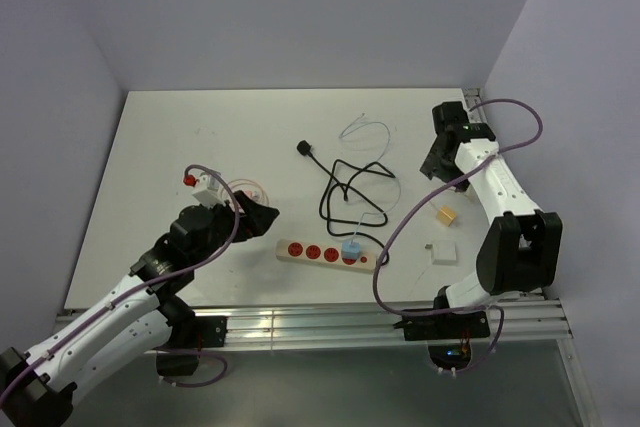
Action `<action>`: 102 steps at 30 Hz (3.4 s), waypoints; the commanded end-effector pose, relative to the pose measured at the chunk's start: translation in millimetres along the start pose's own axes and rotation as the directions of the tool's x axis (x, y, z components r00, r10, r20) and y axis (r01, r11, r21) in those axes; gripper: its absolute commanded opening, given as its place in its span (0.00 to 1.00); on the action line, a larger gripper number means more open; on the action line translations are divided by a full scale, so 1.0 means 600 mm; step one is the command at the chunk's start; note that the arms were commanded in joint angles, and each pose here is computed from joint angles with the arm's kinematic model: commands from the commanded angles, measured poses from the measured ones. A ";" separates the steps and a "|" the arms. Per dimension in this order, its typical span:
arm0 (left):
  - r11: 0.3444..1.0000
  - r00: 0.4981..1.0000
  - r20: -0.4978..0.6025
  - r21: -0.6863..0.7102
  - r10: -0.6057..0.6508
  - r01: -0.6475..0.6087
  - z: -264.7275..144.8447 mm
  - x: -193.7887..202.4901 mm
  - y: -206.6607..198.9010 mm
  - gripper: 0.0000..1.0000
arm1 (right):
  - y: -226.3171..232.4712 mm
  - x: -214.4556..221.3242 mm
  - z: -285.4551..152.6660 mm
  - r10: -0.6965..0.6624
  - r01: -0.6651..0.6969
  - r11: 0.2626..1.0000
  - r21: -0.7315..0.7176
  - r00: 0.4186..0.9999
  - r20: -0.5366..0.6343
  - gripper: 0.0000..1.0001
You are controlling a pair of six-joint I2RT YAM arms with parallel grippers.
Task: Insert the plug
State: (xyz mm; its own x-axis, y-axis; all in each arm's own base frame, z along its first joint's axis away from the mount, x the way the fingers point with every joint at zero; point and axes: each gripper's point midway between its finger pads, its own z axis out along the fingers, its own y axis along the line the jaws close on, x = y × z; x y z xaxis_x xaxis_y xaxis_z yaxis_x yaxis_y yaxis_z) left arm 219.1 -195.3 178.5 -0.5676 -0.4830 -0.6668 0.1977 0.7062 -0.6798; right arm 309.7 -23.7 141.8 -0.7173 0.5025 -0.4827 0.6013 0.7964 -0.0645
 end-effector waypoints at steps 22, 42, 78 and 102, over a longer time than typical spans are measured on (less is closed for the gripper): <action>0.984 0.996 -0.080 0.177 0.046 -0.031 -0.020 0.004 -0.068 0.92 | -0.072 0.070 0.116 0.051 -0.019 0.971 0.239 0.990 -0.130 0.79; 0.980 0.993 -0.114 0.200 0.030 -0.007 -0.037 -0.002 -0.090 0.91 | -0.031 0.054 0.085 0.131 -0.129 0.991 0.018 0.987 -0.097 0.00; 0.704 0.904 0.420 0.619 0.078 -0.348 -0.089 -0.140 -0.264 0.77 | 0.326 0.183 -0.545 -0.416 -0.420 -0.111 -0.901 0.843 -0.342 0.00; 0.531 0.731 0.619 0.532 0.287 -0.659 -0.059 -0.142 -0.299 0.78 | 0.312 0.246 -0.558 -0.551 -0.470 -0.084 -0.878 0.757 -0.352 0.00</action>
State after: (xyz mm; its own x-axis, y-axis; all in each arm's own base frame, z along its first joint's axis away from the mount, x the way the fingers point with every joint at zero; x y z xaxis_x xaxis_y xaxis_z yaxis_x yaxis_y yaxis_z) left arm 212.3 -260.2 334.8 0.0613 -0.4212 -0.9049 0.8775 0.4548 -0.1522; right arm 209.6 312.6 338.3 -0.9940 0.1039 0.0348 0.0377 0.0257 0.9990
